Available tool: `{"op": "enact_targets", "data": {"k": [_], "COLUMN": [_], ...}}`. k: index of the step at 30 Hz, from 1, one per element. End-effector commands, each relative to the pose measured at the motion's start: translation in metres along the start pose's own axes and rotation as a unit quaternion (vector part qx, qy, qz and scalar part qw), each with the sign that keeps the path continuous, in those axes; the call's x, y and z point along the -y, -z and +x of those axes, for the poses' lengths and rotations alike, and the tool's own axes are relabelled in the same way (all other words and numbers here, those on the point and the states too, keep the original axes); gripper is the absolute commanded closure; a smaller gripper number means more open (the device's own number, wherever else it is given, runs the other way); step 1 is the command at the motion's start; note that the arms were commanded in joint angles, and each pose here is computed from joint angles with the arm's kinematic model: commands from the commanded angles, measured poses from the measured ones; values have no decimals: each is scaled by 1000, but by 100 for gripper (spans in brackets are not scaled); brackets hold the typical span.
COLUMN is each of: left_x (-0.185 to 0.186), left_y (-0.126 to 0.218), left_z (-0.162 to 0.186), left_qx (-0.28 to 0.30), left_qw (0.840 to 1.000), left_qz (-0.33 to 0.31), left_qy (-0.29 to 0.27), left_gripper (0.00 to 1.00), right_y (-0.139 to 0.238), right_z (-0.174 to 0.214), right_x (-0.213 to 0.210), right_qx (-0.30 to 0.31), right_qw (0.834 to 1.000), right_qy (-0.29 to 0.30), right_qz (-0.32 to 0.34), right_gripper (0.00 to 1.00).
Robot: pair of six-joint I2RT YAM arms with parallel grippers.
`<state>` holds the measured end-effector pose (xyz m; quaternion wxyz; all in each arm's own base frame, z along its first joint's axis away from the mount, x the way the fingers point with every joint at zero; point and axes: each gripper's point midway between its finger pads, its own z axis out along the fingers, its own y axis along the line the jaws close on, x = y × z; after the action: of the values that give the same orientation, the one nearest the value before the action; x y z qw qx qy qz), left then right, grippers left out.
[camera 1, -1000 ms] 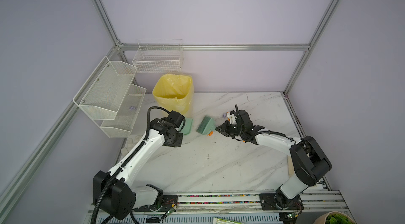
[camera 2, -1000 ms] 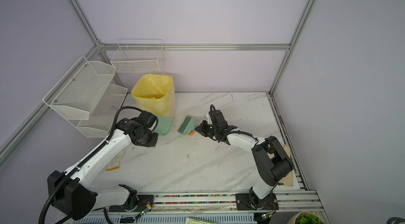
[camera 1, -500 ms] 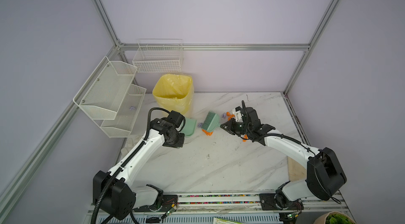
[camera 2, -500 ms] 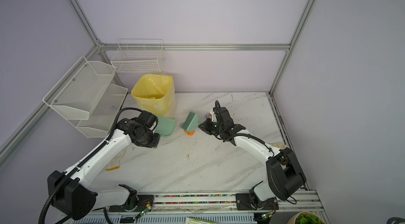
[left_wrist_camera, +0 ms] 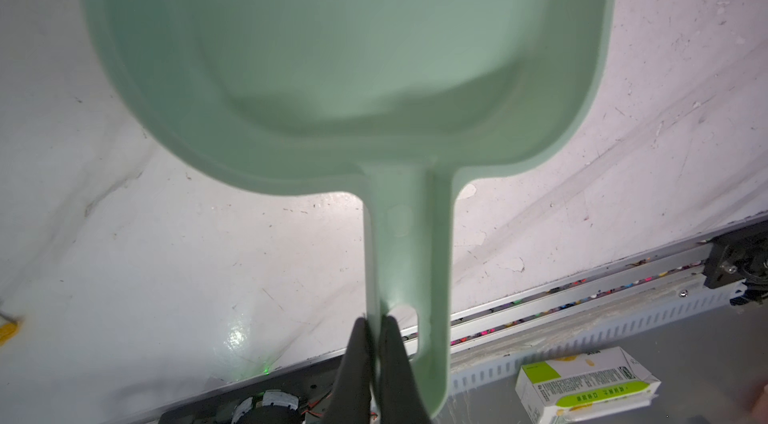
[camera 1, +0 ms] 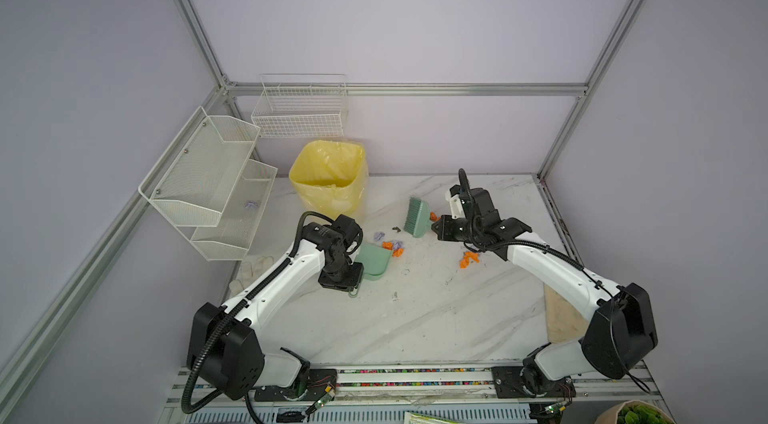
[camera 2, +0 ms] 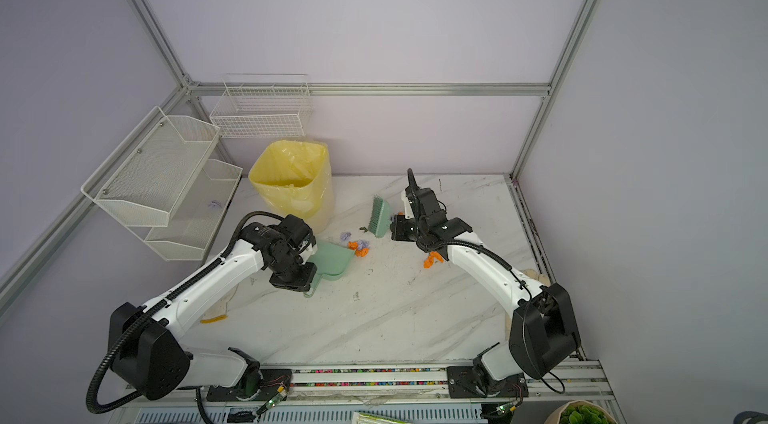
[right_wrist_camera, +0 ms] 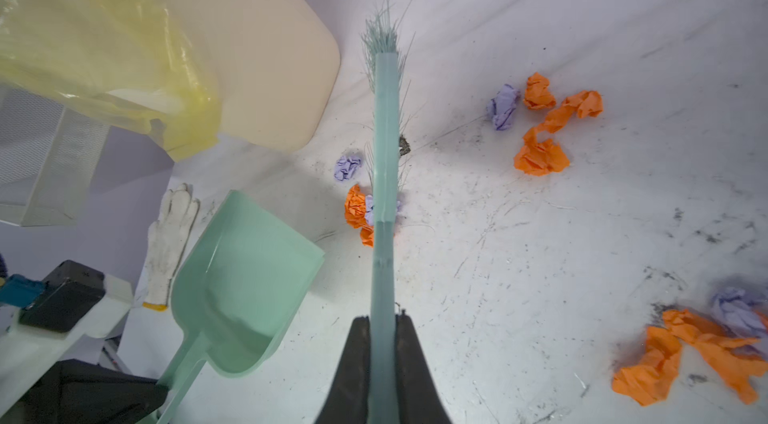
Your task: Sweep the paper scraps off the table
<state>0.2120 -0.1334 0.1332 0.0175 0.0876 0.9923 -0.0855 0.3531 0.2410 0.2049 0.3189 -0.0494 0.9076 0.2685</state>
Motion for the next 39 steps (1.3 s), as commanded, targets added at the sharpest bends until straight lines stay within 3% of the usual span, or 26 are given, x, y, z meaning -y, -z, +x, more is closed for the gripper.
{"op": "enact_targets", "data": {"k": [1,7,14,31,39], "left_x": [7,11,7,9,9], "left_y": [-8,-25,-34,-51,-55], "left_z": [10,12,8,-3,-6], "left_qx": [-26,-51,-44,-52,-56], "left_qw": [999,999,999,999,998], "left_qz": [16,15,7,6,5], "left_qy": [9,10,17,-7,-12], "left_gripper": [100,100,100,100,100], "right_y": [8,0,-4,-32,-51], "right_z": [-3,1,-13,-5,24], "right_x": [12,-5,6,4,-6], "right_qx": [8,-8,24,37,7], "right_qw": [998,998,997,998,997], "right_qy": [45,62,68,56,75], "right_qz": [37,-14,19,11,15], "right_gripper": [100,100,100,100,100]}}
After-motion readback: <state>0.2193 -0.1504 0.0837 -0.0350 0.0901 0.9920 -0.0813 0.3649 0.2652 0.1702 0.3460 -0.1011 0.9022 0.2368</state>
